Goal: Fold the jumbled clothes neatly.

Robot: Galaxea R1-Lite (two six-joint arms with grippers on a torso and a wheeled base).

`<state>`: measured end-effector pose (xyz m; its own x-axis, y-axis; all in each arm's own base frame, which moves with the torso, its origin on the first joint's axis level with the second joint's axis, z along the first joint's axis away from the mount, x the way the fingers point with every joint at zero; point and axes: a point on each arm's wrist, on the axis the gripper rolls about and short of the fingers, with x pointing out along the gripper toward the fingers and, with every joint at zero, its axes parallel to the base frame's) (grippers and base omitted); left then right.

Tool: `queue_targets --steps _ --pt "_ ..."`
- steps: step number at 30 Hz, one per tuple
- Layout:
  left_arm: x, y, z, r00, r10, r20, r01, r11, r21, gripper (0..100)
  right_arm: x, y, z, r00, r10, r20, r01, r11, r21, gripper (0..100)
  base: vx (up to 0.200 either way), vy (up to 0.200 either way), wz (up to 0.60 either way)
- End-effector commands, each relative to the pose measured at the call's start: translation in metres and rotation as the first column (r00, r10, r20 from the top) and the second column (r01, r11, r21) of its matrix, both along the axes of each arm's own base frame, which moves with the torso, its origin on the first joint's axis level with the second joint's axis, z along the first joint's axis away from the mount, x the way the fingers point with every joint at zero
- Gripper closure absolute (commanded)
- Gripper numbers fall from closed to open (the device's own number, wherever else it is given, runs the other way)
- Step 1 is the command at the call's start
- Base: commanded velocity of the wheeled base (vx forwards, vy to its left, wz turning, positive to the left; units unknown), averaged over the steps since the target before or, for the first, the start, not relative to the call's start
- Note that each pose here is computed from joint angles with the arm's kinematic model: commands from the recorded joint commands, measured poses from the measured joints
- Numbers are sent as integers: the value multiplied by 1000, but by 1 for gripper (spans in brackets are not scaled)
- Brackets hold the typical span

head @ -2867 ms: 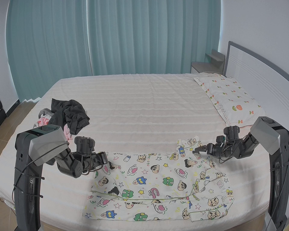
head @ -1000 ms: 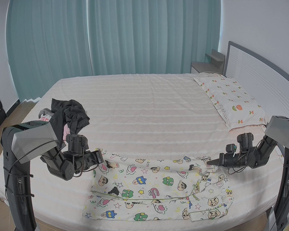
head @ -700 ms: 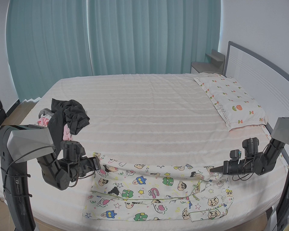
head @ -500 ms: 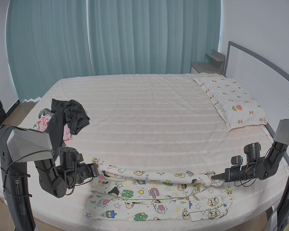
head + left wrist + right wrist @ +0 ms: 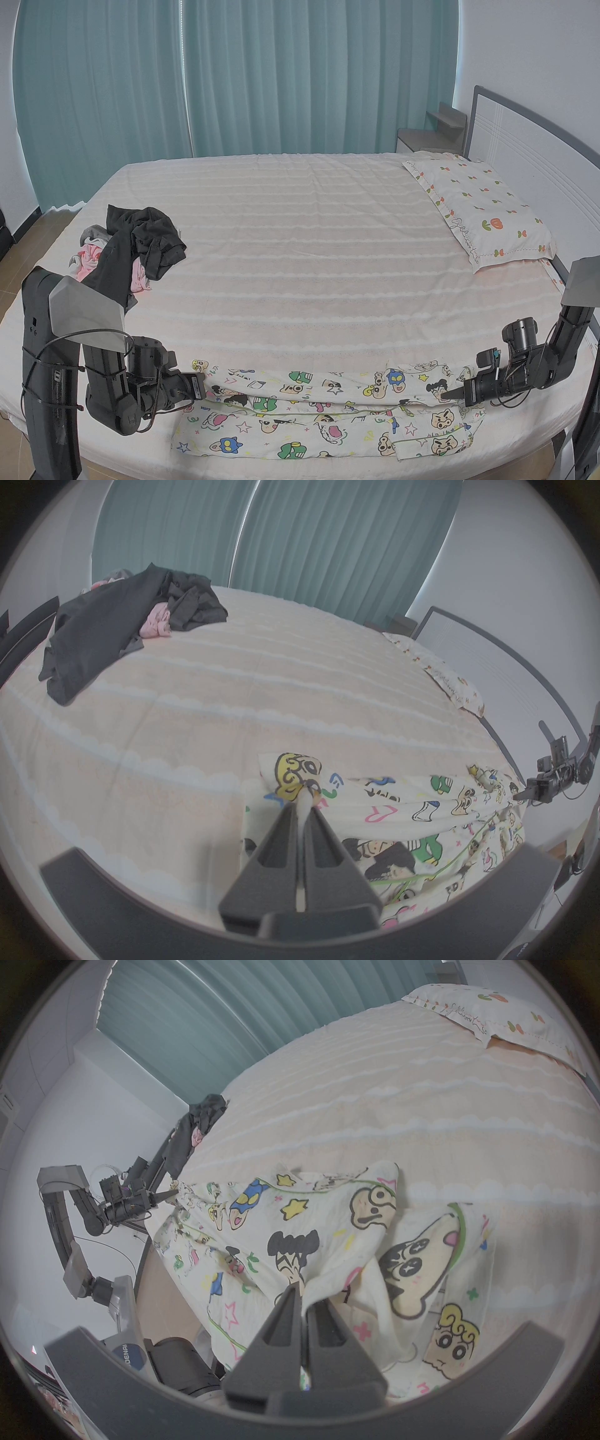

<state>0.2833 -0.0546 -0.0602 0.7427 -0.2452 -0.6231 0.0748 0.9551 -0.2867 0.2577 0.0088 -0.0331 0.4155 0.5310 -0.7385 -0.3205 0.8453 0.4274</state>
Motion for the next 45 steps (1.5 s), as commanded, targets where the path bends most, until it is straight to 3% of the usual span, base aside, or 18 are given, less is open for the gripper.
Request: queue_targets --steps 1,2,12,16,18,20,23,24,25,26,29,34,39,45 --pt "-4 1 -10 999 1 -42 0 1000 11 0 -3 0 -5 1000 5 -20 -6 1000 -12 100 0 0 0" --pt "-4 1 -10 999 1 -42 0 1000 11 0 -3 0 -5 1000 5 -20 -6 1000 -12 0 0 0 0" --pt "-13 4 -5 998 18 -57 -17 1000 7 0 -24 -3 3 999 -14 -39 12 999 -44 0 0 0 0" --pt "-17 8 9 999 38 -38 -38 999 -15 0 -29 -10 8 998 -60 -34 58 996 -72 0 0 0 0" --pt "-16 13 22 996 83 -14 -84 994 -69 0 -34 -20 14 994 -107 -18 105 991 -82 0 0 0 0" --pt "-13 20 34 988 153 0 -151 978 -146 0 -43 -29 26 988 -153 11 154 986 -71 0 0 0 0" --pt "-13 22 43 982 191 5 -185 959 -215 0 -47 -32 35 984 -174 39 176 983 -61 0 0 0 0" --pt "-13 21 55 975 220 1 -210 929 -305 0 -50 -33 44 981 -181 70 184 982 -38 0 0 0 0" --pt "-13 21 56 974 226 -1 -215 923 -320 0 -49 -33 46 980 -183 75 186 982 -33 0 0 0 0" --pt "-14 21 63 967 254 -20 -242 889 -390 0 -46 -29 53 978 -183 99 184 983 -5 0 0 0 0" --pt "-14 22 66 964 265 -22 -251 877 -411 0 -28 -16 61 976 -183 120 180 983 38 0 0 0 0" --pt "-12 27 61 966 255 -41 -248 871 -424 0 10 5 59 975 -208 80 198 973 119 0 0 0 0" --pt "-14 27 56 969 240 -63 -244 873 -423 0 32 13 30 979 -201 22 198 976 88 0 0 0 0" --pt "-11 27 56 969 242 -59 -243 872 -424 0 28 9 8 973 -230 -35 230 973 18 0 0 0 0"
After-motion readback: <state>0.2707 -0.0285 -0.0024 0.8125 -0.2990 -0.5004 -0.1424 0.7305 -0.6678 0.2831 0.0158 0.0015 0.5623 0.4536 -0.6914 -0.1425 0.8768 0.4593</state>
